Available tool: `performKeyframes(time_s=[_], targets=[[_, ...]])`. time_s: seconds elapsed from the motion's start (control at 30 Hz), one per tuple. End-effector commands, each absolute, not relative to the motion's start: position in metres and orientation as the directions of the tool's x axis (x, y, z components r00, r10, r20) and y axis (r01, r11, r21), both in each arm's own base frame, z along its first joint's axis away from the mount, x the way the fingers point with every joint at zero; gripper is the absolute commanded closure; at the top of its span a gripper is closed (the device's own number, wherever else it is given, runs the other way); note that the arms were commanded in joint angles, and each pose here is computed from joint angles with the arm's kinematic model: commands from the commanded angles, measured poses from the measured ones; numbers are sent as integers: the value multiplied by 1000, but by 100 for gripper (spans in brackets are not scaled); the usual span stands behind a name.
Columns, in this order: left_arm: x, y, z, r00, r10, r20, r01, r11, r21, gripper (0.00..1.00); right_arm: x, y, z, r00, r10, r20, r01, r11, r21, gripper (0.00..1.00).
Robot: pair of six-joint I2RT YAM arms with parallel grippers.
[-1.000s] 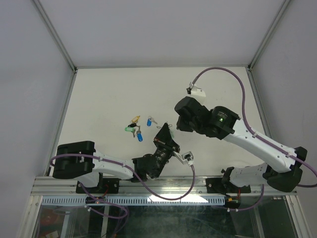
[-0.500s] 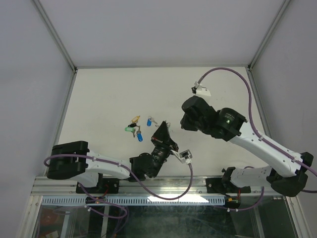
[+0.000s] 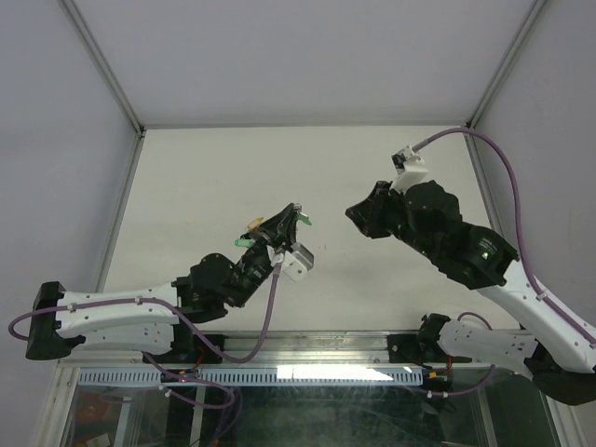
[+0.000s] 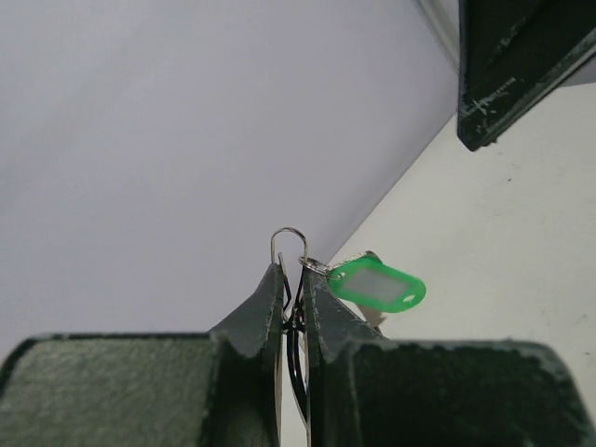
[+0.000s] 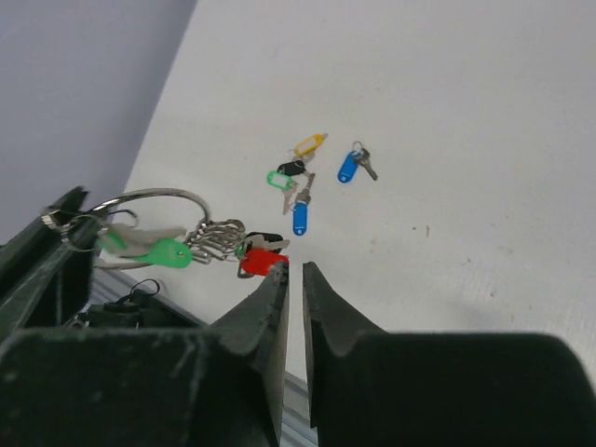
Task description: Put the keys on the keyring
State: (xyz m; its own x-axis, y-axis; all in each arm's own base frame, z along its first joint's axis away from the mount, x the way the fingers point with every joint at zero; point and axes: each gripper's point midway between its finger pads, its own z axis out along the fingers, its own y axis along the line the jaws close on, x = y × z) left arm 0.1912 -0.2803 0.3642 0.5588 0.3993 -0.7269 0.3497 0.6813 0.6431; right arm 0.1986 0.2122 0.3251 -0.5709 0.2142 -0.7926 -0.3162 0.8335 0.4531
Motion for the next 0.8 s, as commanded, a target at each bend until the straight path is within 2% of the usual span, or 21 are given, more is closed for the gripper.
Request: performKeyframes(time_s=[0.0, 0.2, 0.43, 0.63, 0.77], targets=[[178, -300, 369, 559, 238, -794, 524, 641, 561, 100, 190, 234, 376, -444, 220, -868, -544, 704, 457, 85], [173, -305, 372, 562, 180, -807, 582, 608, 541, 100, 178, 248, 396, -411, 194, -891, -655, 616, 437, 70], [173, -307, 369, 557, 178, -811, 593, 599, 539, 100, 174, 271, 393, -470, 106, -876, -693, 570, 441, 64], [174, -306, 370, 557, 178, -811, 592, 600, 538, 100, 171, 287, 382, -513, 55, -857, -711, 532, 460, 62], [175, -305, 371, 556, 182, -811, 587, 604, 538, 100, 170, 289, 379, -524, 42, -851, -711, 529, 464, 67]])
